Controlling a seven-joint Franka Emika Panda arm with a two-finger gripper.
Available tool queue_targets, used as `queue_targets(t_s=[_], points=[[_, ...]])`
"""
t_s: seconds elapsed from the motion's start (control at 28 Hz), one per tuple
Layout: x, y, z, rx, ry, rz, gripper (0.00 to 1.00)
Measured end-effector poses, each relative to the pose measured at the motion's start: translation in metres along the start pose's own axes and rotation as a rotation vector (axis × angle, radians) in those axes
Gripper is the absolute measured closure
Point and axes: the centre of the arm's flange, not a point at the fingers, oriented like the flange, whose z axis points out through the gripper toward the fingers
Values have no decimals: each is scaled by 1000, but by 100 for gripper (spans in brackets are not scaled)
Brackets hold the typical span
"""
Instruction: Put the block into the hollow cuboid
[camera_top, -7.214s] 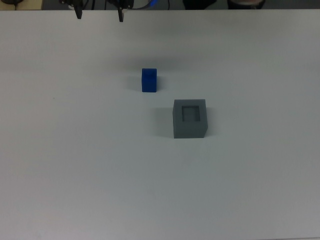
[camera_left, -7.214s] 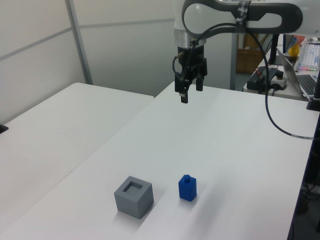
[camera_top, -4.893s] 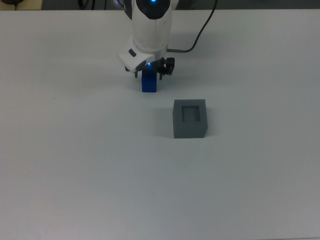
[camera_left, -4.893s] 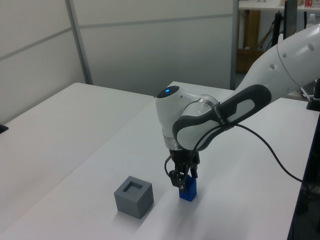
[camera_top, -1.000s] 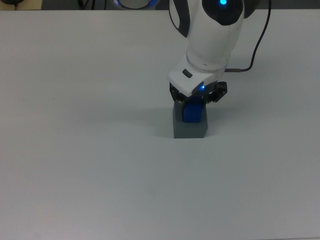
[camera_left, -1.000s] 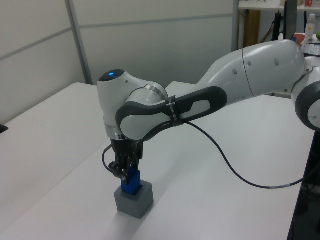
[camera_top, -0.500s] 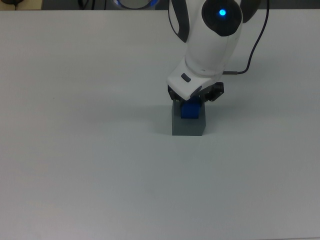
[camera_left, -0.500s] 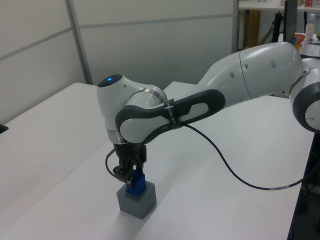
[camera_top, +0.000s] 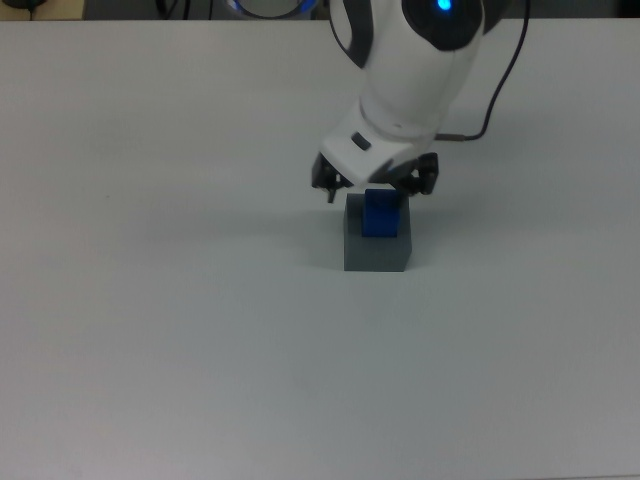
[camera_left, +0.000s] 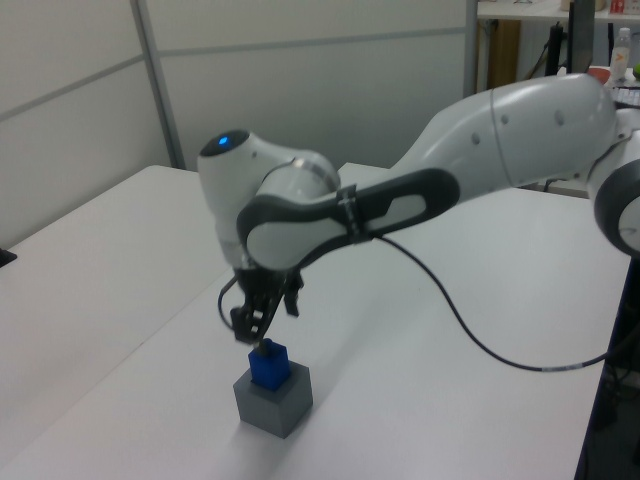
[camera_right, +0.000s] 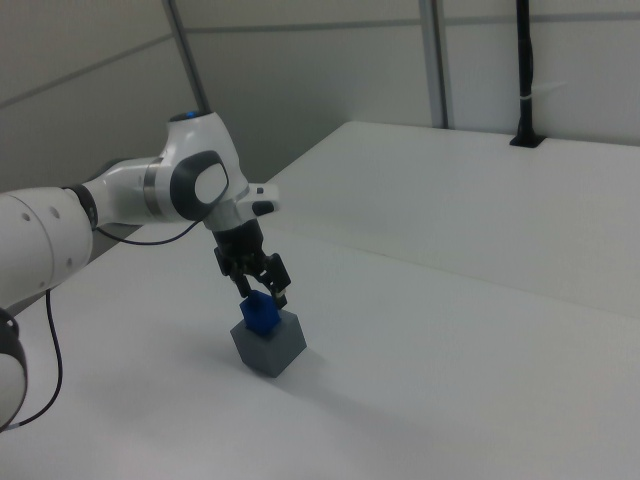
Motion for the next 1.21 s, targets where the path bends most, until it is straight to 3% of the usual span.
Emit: queue_targets(t_s=[0.29,0.5,0.68,1.21], points=[[-27,98,-77,-13,2,87,0],[-73,180,-132,23,-11,87,0],[-95,199,-146,34,-19,106,0],[-130,239,-168,47,11,165,0]])
